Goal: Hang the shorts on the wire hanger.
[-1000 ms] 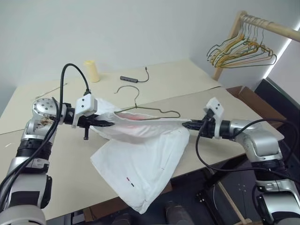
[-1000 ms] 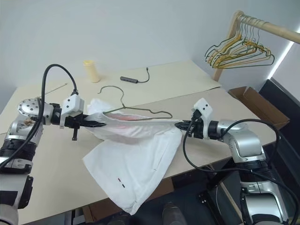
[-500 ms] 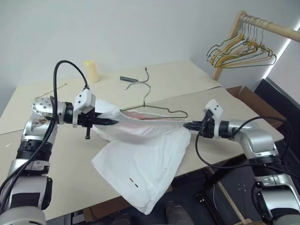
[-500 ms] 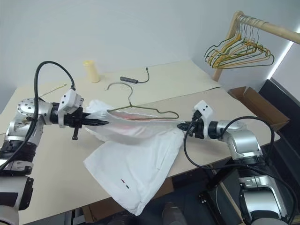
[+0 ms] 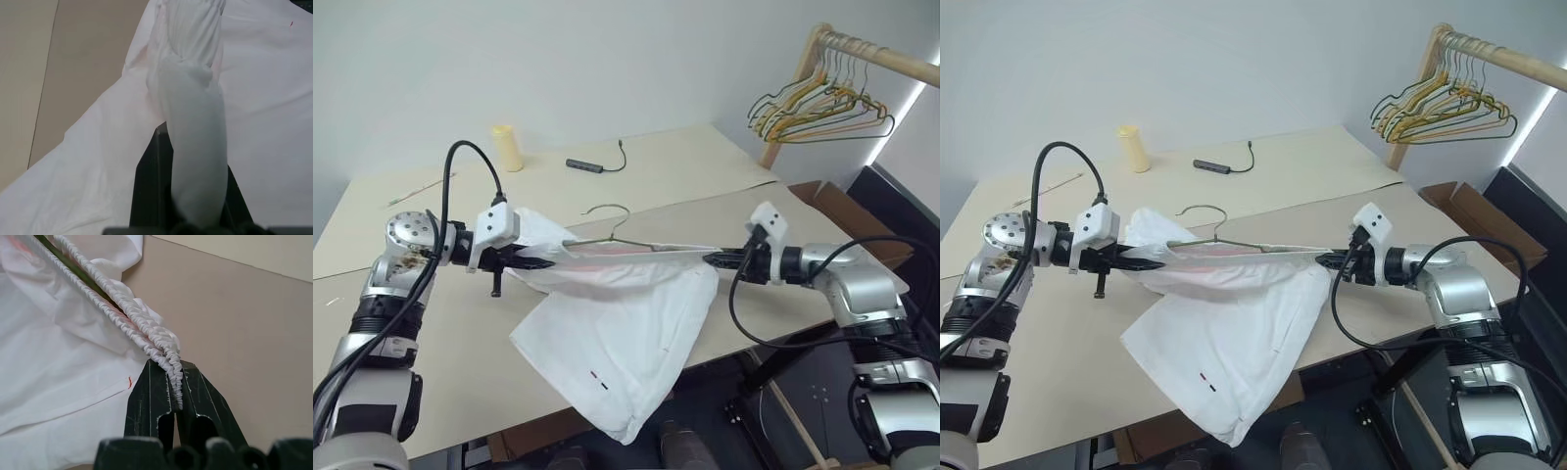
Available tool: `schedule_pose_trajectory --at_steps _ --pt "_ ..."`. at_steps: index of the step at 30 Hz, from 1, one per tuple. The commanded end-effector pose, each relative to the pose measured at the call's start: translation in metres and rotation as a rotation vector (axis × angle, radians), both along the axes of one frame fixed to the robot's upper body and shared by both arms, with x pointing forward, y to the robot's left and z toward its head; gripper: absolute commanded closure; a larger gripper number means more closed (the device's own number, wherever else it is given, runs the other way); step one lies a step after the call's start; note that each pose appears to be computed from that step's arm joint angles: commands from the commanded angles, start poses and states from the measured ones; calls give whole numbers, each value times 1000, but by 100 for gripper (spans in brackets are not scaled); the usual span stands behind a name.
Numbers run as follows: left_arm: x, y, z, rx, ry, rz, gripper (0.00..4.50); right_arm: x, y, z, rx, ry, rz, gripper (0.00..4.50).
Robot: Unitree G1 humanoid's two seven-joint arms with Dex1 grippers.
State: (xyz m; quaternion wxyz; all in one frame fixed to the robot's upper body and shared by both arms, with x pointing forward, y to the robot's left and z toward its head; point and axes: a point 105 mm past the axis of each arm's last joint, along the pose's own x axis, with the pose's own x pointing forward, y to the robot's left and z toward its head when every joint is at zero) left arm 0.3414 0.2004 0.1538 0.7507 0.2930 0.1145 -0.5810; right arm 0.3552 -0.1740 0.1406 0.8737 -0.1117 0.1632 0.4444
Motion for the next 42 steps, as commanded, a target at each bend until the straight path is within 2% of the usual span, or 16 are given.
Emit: schedule_pose_trajectory --at_steps 1,4,7,12,16,23,36,39,42 --pt "1 14 -2 68 -10 30 450 -4 3 40 -55 -159 32 448" --pt "8 4 -8 69 -21 44 450 -12 23 43 -108 -187 87 448" --pt "18 -18 -2 -26 -28 63 450 -17 46 38 -175 -198 111 448" --pt "21 -31 9 -110 -13 71 450 -12 54 29 -305 -251 40 448" --pt "21 -30 14 -131 0 90 450 -15 59 28 -348 -298 32 448" --pt "30 -26 14 -136 3 179 450 -24 66 35 -336 -350 55 448" --pt "30 -14 3 -115 70 250 450 -25 63 52 -358 -461 -1 448" --pt "30 -17 7 -142 78 248 450 -32 73 42 -377 -446 52 448" --pt "33 -21 13 -181 84 264 450 -32 79 25 -465 -455 73 448"
